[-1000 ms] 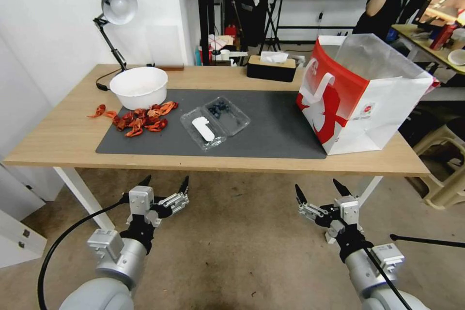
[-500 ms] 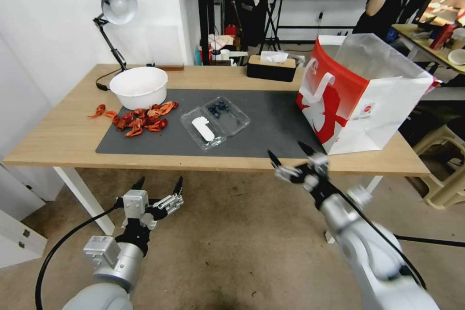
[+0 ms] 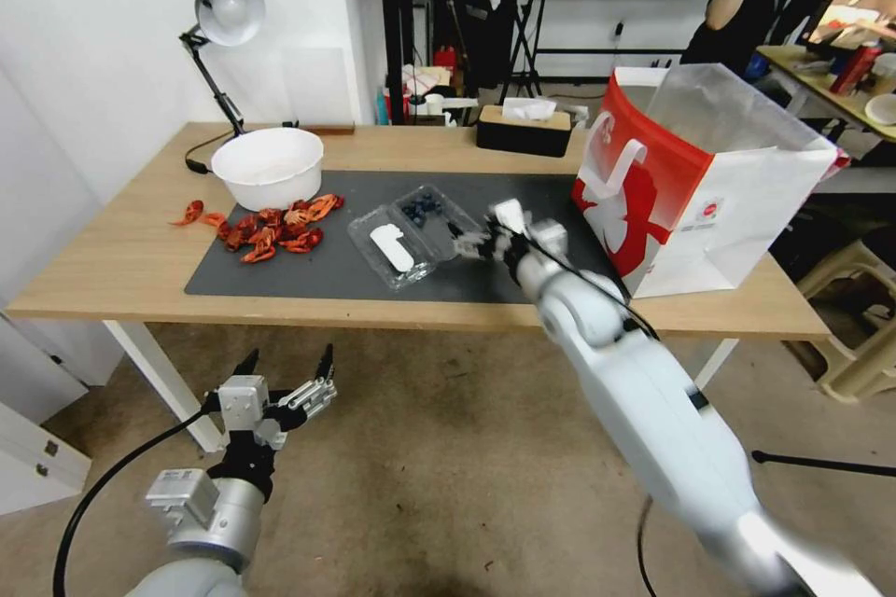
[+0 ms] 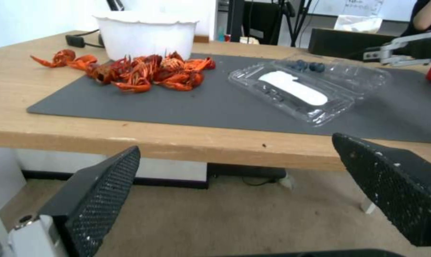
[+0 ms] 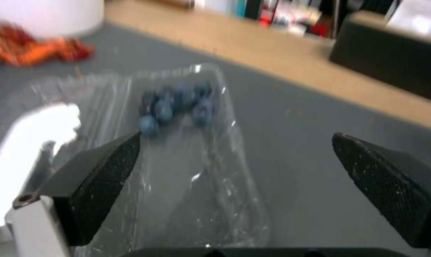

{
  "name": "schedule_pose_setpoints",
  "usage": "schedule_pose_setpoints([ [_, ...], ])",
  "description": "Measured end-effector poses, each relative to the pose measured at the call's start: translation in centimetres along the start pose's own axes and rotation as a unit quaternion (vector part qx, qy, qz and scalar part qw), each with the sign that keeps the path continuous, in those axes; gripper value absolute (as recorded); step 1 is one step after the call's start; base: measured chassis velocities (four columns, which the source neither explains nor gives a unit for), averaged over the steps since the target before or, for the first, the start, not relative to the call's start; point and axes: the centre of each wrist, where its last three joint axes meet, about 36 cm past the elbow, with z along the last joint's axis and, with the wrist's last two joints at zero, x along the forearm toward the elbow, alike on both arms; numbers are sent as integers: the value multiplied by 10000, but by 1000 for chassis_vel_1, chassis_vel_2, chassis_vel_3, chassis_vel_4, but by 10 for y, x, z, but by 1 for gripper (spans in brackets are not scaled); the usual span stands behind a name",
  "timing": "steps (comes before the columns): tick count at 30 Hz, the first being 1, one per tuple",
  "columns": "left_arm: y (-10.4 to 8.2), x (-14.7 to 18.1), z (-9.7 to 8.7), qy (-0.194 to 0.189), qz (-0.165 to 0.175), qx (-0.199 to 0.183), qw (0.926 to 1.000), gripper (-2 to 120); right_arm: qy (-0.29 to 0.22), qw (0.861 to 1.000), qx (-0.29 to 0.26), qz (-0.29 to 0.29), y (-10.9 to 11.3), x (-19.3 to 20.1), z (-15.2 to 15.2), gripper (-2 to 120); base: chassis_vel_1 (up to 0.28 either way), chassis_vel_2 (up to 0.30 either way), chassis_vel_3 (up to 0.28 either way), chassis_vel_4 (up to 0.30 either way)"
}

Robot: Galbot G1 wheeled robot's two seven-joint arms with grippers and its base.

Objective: Close the takeout container lid, then place the container into the takeout bag.

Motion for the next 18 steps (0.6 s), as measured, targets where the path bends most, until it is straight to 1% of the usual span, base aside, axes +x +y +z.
schedule_pose_setpoints([
  [1, 0, 0, 1, -2, -9, 2, 10000, 100, 166, 9998, 67, -2, 1, -5, -5, 100, 0, 0, 0, 0],
  [2, 0, 0, 1, -2, -9, 2, 10000, 100, 166, 9998, 67, -2, 1, -5, -5, 100, 0, 0, 0, 0],
  [3, 0, 0, 2, 1, -27, 14, 10000, 100, 493, 9985, 231, 34, 2, -14, -17, 100, 0, 0, 0, 0],
  [4, 0, 0, 2, 1, -27, 14, 10000, 100, 493, 9985, 231, 34, 2, -14, -17, 100, 0, 0, 0, 0],
  [7, -1, 0, 5, 8, -48, 36, 10000, 100, 654, 9968, 459, 93, 1, -24, -29, 100, 0, 0, 0, 0],
  [12, -1, 0, 6, 6, -55, 38, 10000, 100, 776, 9956, 524, 44, -5, -33, -30, 100, 0, 0, 0, 0],
  [18, 0, 1, 6, 3, -61, 22, 10000, 100, 961, 9941, 512, -26, -14, -42, -24, 100, 0, 0, 0, 0],
])
